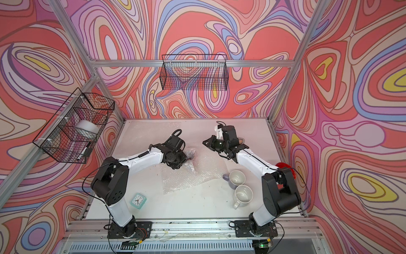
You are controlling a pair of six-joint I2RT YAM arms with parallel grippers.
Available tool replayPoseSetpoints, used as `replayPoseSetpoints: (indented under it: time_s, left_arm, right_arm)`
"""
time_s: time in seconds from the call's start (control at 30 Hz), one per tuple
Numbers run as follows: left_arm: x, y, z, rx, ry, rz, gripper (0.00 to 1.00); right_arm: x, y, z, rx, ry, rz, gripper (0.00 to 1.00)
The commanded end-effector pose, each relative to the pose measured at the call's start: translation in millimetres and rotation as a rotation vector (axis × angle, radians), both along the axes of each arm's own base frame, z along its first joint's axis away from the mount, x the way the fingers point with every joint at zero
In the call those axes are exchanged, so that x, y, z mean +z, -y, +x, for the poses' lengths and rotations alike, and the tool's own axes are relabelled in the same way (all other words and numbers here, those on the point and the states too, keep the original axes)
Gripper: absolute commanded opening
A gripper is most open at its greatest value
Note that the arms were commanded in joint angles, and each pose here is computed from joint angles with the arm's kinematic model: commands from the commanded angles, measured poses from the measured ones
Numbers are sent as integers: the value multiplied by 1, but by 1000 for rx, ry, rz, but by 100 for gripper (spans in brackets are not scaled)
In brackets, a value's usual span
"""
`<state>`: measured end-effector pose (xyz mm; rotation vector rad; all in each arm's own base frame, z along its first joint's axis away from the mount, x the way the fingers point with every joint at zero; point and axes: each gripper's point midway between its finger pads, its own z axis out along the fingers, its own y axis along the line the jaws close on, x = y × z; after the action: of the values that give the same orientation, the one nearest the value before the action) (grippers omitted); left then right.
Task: Wrap mugs in bubble wrap
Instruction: Stick the tape on the bubble wrap.
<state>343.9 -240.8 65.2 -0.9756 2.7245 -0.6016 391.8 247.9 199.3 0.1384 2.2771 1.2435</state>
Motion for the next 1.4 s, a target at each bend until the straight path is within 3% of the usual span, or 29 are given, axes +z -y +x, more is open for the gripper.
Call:
replayPoseSetpoints:
  time_s: [0.0,0.5,0.83,1.03,1.17,1.37]
  left_arm:
    - [-1,9,2,4,1,-28,28]
    - [1,11,2,5,7,-46,28]
    - [2,12,4,8,9,-47,28]
    - [3,14,5,7,10,-51,28]
    - [3,14,5,7,13,-50,28]
    - [9,11,5,10,26,-47,29]
  right_arm:
    - [0,-15,-4,43,10,30,0]
    - [-38,-72,-23,180,-77,-34,0]
    - [-54,-85,-33,173,-152,-23,0]
    - [-90,-87,-41,171,-256,-51,0]
    - [-111,-86,-49,169,-305,-93,0]
    - [-143,-69,-55,158,-315,-277,0]
